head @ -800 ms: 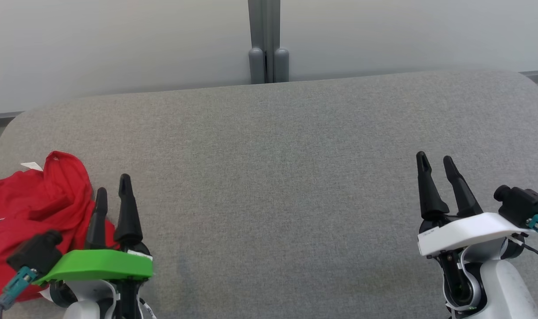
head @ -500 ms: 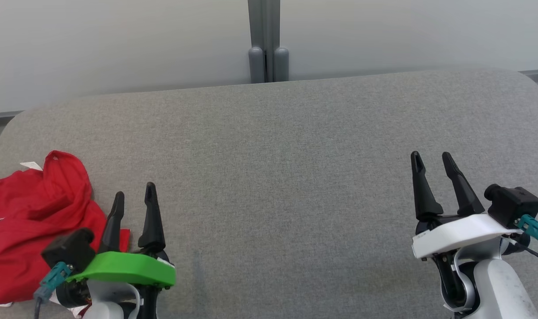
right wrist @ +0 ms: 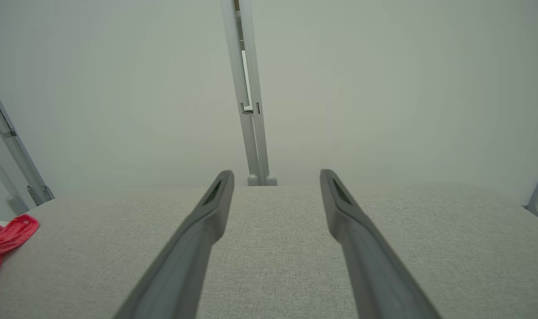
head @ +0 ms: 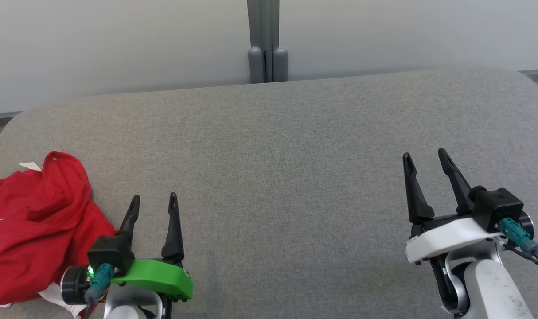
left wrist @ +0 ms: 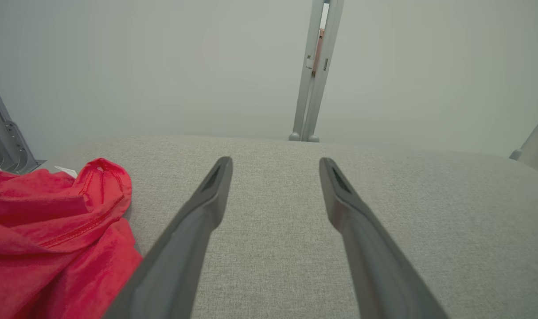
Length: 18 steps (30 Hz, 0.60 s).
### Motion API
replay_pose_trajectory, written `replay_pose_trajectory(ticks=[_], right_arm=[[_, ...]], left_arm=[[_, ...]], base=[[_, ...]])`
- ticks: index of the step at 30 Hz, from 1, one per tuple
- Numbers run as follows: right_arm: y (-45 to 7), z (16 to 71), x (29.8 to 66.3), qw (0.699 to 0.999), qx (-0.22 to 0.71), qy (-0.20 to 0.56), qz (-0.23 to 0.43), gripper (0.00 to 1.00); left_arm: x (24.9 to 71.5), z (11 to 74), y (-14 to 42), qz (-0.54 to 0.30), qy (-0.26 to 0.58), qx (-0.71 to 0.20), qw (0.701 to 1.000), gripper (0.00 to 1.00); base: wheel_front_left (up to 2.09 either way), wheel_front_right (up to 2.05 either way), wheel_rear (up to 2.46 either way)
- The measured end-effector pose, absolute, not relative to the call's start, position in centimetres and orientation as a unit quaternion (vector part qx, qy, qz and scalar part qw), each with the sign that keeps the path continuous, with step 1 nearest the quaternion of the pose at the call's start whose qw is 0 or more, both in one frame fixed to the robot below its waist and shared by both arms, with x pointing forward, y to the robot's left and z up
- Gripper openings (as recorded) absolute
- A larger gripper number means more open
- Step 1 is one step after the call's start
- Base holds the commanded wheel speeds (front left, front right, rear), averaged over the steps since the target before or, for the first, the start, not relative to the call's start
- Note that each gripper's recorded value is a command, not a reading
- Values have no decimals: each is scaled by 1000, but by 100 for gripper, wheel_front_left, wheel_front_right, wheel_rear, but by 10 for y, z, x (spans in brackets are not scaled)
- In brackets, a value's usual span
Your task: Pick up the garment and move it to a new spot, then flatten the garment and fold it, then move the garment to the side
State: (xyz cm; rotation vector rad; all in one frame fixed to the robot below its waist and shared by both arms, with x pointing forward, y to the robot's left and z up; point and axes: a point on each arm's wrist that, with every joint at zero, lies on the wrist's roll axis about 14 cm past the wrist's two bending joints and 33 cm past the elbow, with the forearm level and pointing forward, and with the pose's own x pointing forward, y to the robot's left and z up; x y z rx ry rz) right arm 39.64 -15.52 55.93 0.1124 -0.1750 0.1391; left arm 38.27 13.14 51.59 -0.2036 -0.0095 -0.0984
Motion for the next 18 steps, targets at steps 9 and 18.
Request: replay_pose_trajectory(ticks=[9, 18], right_arm=[[-148, 562, 395, 992, 19, -98, 81, 100], [-143, 568, 393, 990, 7, -113, 89, 100]], left_arm=[[380, 518, 121, -51, -17, -59, 997, 100], [382, 533, 127, -39, -45, -77, 995, 100]], base=[[0, 0, 0], [0, 0, 0]])
